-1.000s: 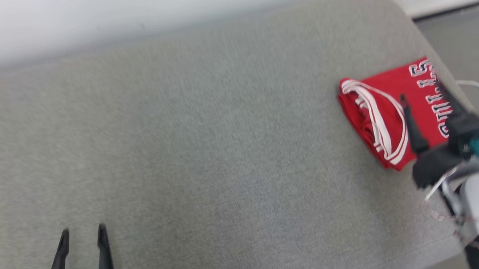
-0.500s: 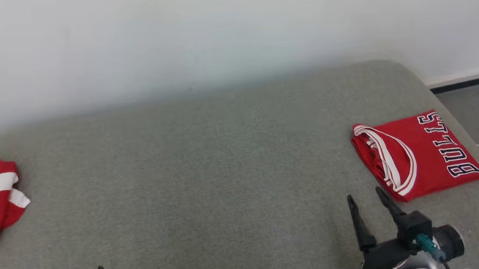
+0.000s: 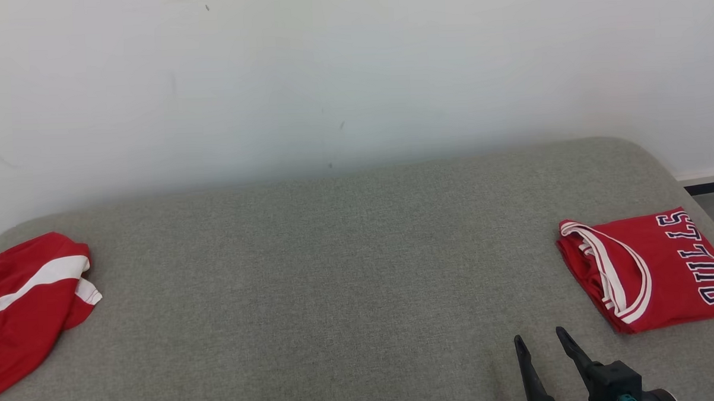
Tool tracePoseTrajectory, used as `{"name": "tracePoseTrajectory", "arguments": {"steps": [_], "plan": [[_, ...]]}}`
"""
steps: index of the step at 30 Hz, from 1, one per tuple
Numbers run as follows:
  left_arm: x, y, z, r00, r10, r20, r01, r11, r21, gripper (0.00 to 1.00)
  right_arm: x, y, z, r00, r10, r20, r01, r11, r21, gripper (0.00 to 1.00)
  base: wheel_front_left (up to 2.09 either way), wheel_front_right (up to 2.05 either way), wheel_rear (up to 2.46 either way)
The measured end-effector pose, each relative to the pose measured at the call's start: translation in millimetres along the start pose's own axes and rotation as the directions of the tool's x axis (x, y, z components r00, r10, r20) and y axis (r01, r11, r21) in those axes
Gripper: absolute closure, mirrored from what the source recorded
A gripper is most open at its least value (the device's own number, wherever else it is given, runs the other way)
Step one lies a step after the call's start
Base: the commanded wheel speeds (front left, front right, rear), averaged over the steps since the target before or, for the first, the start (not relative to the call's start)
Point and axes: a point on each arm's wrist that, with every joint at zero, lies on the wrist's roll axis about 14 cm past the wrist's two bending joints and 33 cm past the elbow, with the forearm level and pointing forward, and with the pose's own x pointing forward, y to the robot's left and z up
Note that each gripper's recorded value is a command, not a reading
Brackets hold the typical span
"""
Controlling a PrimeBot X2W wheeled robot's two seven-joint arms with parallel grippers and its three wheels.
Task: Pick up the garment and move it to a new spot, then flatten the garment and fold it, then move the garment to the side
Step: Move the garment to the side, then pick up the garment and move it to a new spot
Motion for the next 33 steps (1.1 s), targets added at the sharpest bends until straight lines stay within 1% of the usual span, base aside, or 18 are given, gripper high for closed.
{"name": "tracePoseTrajectory", "arguments": {"steps": [4,16,28,33], "plan": [[-2.8,2.3,0.0,1.000,0.009,0.002,-0.009,1.000,-0.010,0.00,-2.0,3.1,2.2,1.000,0.004,0.011,-0.004,1.000,0.006,0.00,0.00,0.00,0.00],[-2.5,1.4,0.0,1.000,0.006,0.001,-0.006,1.000,-0.015,0.00,-7.3,-3.6,0.4,1.000,-0.023,0.011,0.023,1.000,0.011,0.00,0.00,0.00,0.00],[-4.8,2.3,1.2,1.000,0.005,0.007,-0.005,1.000,-0.016,0.00,-6.9,-4.0,1.9,1.000,-0.025,0.016,0.025,1.000,0.013,0.00,0.00,0.00,0.00],[-10.0,10.8,1.5,0.999,0.033,0.010,-0.033,0.999,-0.013,0.00,-2.3,3.3,2.9,1.000,-0.001,0.018,0.001,1.000,0.016,0.00,0.00,0.00,0.00]]}}
